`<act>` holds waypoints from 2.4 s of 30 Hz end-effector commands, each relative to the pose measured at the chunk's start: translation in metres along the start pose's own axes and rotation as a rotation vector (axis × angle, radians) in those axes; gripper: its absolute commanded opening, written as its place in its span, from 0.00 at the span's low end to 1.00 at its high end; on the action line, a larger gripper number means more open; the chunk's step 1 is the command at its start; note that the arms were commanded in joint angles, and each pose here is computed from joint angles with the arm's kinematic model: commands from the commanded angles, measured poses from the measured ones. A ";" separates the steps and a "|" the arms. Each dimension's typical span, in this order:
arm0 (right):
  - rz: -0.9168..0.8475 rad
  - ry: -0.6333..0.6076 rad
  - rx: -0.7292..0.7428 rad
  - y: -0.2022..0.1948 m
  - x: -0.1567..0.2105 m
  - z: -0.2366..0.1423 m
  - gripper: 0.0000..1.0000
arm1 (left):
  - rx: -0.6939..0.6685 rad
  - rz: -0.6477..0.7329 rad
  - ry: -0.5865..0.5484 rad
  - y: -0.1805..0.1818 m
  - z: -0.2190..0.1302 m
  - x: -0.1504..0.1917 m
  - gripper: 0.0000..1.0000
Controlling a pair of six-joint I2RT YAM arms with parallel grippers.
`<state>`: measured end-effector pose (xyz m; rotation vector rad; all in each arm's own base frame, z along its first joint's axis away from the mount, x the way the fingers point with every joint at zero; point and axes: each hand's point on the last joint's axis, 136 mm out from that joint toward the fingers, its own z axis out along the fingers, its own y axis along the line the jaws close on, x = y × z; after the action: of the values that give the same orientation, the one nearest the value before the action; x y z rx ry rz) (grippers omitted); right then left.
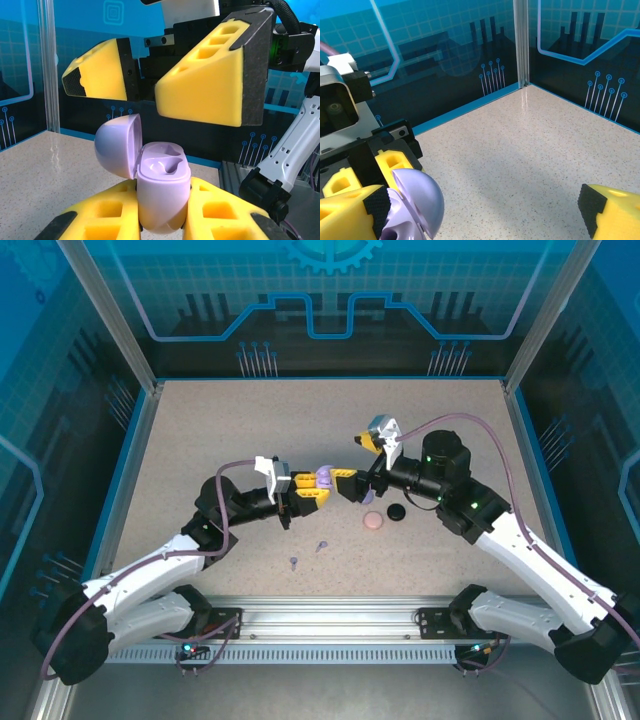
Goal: Insert wireless bluetooth earbuds into charging case
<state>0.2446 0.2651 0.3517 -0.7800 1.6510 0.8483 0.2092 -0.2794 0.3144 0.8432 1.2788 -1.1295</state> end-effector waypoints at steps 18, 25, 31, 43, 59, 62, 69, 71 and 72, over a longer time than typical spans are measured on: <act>0.433 0.449 0.386 -0.052 0.116 -0.014 0.88 | -0.131 0.116 -0.048 -0.013 -0.048 -0.003 0.00; 0.554 0.638 0.283 -0.015 0.184 0.039 0.74 | -0.175 0.179 -0.104 -0.025 -0.070 -0.029 0.00; 0.478 0.816 0.251 0.024 0.224 0.076 0.73 | -0.162 0.203 -0.139 -0.040 -0.079 -0.057 0.00; 0.407 1.084 0.222 0.080 0.288 0.113 0.60 | -0.137 0.219 -0.193 -0.055 -0.084 -0.095 0.00; 0.370 1.219 0.254 0.088 0.329 0.122 0.46 | -0.138 0.217 -0.191 -0.056 -0.085 -0.098 0.00; 0.358 1.235 0.252 0.089 0.332 0.122 0.45 | -0.140 0.217 -0.192 -0.056 -0.085 -0.098 0.00; 0.313 1.270 0.260 0.089 0.335 0.117 0.44 | -0.145 0.215 -0.190 -0.054 -0.085 -0.097 0.00; 0.305 1.282 0.259 0.089 0.335 0.115 0.44 | -0.147 0.214 -0.190 -0.054 -0.085 -0.097 0.00; 0.297 1.288 0.261 0.088 0.335 0.113 0.43 | -0.148 0.214 -0.190 -0.054 -0.085 -0.096 0.00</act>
<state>0.1628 0.3874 0.0199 -0.9139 2.9815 0.3012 0.1450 -0.2022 0.3895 0.7367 1.1096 -0.9202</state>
